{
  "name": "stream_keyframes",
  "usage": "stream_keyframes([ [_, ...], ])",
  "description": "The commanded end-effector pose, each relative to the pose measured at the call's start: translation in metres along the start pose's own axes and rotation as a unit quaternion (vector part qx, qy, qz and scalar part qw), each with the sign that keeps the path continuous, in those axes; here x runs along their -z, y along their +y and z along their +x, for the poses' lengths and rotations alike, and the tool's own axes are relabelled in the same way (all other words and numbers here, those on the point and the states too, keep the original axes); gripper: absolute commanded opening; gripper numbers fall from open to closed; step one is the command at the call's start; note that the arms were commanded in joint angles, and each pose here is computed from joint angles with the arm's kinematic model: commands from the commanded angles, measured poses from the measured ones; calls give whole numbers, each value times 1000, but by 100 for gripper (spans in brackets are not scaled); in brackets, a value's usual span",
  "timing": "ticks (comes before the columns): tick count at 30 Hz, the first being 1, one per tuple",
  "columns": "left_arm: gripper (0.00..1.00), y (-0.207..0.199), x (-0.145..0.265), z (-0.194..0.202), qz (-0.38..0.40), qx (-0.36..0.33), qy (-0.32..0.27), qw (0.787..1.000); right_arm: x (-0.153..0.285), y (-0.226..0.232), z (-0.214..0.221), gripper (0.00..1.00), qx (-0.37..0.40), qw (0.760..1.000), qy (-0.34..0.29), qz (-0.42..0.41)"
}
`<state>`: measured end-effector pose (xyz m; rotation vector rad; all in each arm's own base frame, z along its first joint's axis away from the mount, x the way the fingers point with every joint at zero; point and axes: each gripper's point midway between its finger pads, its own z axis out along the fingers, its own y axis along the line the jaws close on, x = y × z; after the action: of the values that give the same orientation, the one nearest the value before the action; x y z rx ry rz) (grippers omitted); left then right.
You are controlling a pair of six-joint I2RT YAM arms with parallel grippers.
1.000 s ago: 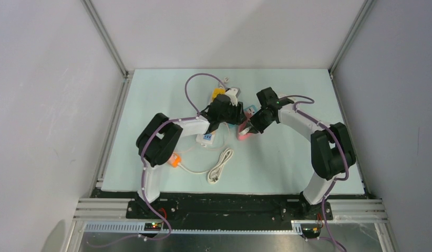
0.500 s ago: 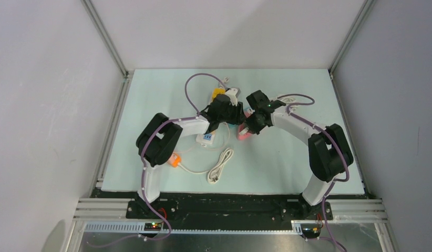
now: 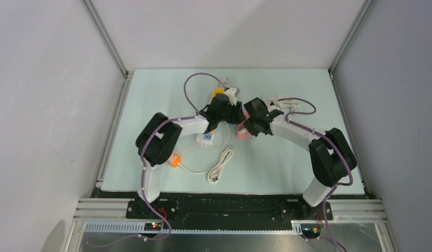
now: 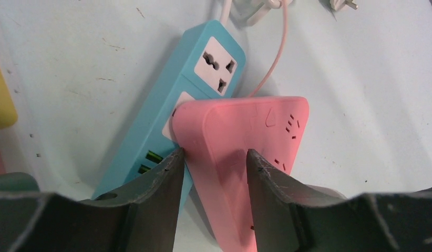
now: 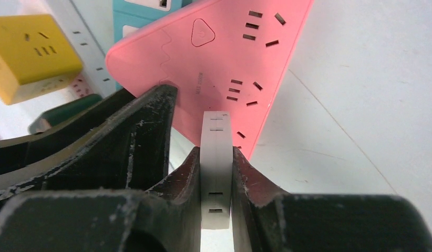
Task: Insert the plug
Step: Insert the plug into the socket.
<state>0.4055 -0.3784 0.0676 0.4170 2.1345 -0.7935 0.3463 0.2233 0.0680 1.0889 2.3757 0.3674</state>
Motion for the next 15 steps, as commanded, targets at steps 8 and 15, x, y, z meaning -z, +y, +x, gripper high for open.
stream_keyframes([
  [8,51,14,1,43,-3,-2,67,998,-46,-70,54,0,7,995,31,98],
  [15,59,15,6,29,-3,-5,54,999,-32,-43,34,19,23,998,22,62],
])
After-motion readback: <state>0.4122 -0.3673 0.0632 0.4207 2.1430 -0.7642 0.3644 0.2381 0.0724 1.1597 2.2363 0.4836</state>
